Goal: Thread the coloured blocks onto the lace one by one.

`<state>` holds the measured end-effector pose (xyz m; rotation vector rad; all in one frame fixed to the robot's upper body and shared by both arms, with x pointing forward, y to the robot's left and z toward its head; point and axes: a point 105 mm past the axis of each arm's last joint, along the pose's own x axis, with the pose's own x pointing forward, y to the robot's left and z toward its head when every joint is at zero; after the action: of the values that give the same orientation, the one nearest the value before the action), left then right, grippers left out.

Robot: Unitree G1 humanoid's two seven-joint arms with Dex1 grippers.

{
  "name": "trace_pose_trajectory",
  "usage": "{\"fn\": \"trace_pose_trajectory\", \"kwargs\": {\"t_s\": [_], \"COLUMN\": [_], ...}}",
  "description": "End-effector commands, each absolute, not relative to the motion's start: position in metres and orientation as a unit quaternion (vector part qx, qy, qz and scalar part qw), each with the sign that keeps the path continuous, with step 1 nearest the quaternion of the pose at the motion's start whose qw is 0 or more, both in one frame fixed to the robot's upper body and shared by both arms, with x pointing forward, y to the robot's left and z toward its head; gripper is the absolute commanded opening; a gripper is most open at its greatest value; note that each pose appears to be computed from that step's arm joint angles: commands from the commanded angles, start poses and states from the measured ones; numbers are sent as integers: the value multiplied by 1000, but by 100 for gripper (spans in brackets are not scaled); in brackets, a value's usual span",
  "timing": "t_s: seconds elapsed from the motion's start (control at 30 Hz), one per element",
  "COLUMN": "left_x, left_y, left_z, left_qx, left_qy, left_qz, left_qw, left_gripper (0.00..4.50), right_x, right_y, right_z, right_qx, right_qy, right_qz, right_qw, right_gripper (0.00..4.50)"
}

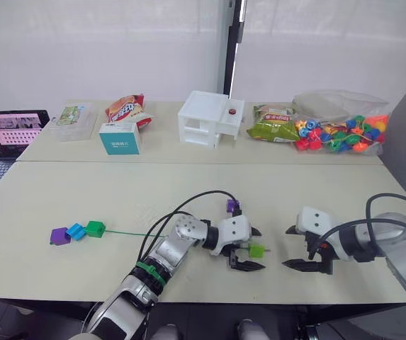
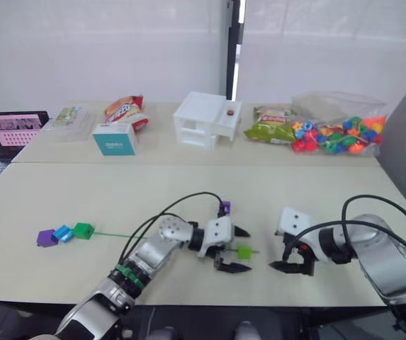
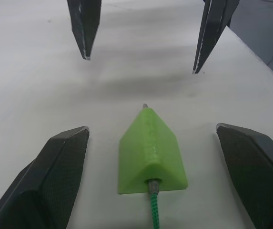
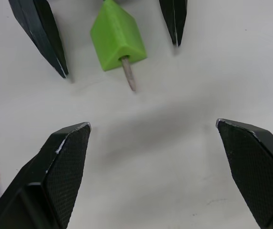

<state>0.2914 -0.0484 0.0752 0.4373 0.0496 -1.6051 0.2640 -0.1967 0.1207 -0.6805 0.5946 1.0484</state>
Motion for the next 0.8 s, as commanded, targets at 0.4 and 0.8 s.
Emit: {"fn": "trace_pose_trajectory", "kwargs": {"t_s": [0.4,0.8], "left_x": [295,297], "left_y": [-38,-33], "left_z": [61,60], "left_qx": [253,257], "left_qy": [49,54], "left_qz": [-705,-697], "left_qw": [661,667], "left_gripper": [135,135], "right_x": [274,270], "right_y": [-176,-162], "right_z": [115,104], "right_qx": [-336,-335], "right_qy": [253,263], "right_qz": [493,516], "right_qw": [761,743], "right_gripper": [450,227]}}
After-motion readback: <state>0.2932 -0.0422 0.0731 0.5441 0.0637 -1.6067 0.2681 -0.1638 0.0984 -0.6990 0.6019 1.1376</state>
